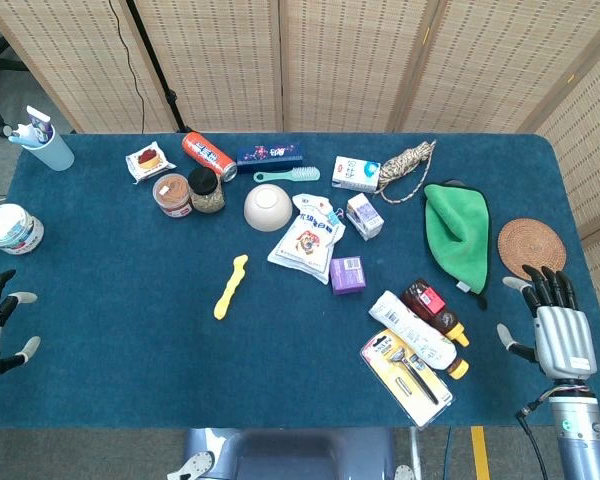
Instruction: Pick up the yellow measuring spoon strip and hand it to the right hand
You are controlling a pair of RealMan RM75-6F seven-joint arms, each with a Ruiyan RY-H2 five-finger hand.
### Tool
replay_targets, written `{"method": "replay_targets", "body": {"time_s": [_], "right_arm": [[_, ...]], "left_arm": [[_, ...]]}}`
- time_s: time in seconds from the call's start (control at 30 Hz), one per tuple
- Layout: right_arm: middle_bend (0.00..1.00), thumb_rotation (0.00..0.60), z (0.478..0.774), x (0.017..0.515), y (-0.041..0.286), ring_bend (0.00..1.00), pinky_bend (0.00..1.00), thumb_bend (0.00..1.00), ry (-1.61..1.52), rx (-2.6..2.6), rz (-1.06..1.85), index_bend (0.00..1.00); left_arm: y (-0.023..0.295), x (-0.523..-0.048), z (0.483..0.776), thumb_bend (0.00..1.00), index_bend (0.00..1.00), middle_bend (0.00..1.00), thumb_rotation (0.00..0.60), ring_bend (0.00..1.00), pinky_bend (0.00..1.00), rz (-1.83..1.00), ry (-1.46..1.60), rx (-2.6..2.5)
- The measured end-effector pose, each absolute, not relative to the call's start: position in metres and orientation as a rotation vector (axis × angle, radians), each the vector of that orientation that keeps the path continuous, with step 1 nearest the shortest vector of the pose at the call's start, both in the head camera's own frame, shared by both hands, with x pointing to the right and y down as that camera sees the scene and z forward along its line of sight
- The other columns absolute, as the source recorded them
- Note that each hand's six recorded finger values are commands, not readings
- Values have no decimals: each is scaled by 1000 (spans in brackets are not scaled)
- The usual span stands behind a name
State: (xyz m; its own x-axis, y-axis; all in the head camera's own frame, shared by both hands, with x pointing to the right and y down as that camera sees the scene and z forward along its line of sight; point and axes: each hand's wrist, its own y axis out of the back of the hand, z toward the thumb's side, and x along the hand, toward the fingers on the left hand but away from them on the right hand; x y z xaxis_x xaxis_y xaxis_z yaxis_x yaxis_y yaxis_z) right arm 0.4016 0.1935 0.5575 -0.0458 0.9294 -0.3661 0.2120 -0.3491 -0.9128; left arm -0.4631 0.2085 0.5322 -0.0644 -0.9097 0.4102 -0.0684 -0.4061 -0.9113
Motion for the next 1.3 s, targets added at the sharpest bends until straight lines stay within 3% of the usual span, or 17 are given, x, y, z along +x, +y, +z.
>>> {"method": "replay_targets", "body": {"time_s": [0.53, 0.8, 1.17, 1.3], "right_arm": [[107, 600, 557, 403, 196, 32, 0, 314, -1234, -1597, 1455, 234], [106, 600, 556, 405, 197, 32, 0, 314, -1239, -1592, 1459, 234], [106, 600, 550, 413, 199, 32, 0, 314, -1249, -1575, 1474, 234], [106, 600, 547, 415, 201, 32, 0, 314, -1255, -1567, 1477, 234]], "left_arm": [[204, -463, 533, 209, 349, 165, 600, 127, 0, -1535, 1078, -1521], [195, -456, 539, 367, 363, 178, 600, 131, 0, -1519, 1012, -1527], [157, -417, 567, 350, 373, 181, 600, 104, 0, -1391, 826, -1616], [142, -401, 578, 290, 373, 181, 600, 98, 0, -1323, 756, -1647]]}}
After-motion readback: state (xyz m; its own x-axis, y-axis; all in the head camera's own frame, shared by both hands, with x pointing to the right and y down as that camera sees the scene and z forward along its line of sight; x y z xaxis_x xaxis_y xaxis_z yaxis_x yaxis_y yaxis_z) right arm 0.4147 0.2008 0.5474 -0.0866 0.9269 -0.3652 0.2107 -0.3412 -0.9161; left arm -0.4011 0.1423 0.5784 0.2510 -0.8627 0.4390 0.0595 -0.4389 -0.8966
